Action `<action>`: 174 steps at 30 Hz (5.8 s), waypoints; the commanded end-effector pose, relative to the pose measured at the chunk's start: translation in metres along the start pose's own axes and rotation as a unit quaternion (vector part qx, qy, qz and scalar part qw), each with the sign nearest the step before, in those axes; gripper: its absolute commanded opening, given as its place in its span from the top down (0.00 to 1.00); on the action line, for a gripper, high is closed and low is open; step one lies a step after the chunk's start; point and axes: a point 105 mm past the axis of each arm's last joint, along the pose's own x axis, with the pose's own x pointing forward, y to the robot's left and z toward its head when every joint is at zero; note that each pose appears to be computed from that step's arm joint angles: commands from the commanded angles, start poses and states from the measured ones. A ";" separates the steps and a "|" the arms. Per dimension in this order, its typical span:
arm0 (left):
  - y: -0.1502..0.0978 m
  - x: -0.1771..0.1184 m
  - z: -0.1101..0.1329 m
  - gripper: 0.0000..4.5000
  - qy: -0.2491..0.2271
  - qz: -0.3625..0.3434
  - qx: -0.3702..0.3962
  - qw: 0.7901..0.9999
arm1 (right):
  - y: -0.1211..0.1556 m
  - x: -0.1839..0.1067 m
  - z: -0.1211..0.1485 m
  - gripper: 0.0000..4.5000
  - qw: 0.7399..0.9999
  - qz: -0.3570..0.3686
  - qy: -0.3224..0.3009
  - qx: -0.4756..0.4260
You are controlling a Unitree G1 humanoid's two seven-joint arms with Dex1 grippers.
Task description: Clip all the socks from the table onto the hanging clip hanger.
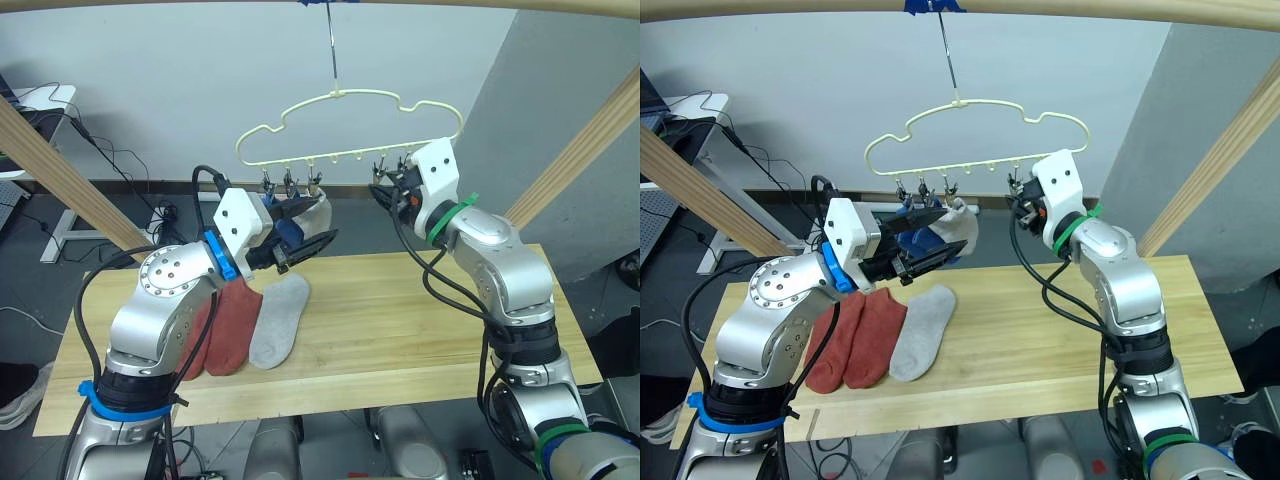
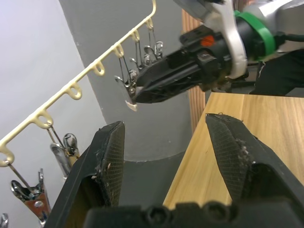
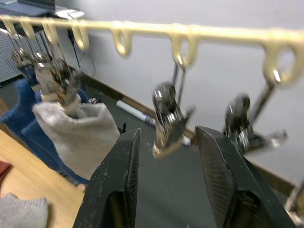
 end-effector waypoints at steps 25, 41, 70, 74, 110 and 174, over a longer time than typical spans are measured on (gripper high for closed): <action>-0.008 -0.001 -0.005 0.34 0.001 0.007 0.004 1.000 | 0.011 0.018 0.027 0.57 0.998 0.007 -0.062 0.005; -0.027 -0.006 -0.064 0.26 0.069 0.166 -0.061 0.982 | 0.005 0.018 0.030 0.98 0.997 -0.002 -0.068 0.025; -0.028 -0.034 -0.205 0.00 0.307 0.316 -0.186 0.878 | 0.010 0.015 0.030 0.98 0.998 0.009 -0.054 0.035; -0.029 -0.033 -0.212 0.18 0.319 0.310 -0.190 0.875 | 0.012 0.015 0.030 0.98 0.998 0.009 -0.054 0.036; -0.015 0.061 -0.073 1.00 -0.005 0.250 0.122 0.961 | 0.031 0.010 0.037 0.98 0.992 0.054 -0.052 0.104; -0.023 0.081 -0.052 1.00 -0.044 0.211 -0.068 0.974 | 0.038 -0.005 0.034 0.44 0.989 0.095 -0.042 0.102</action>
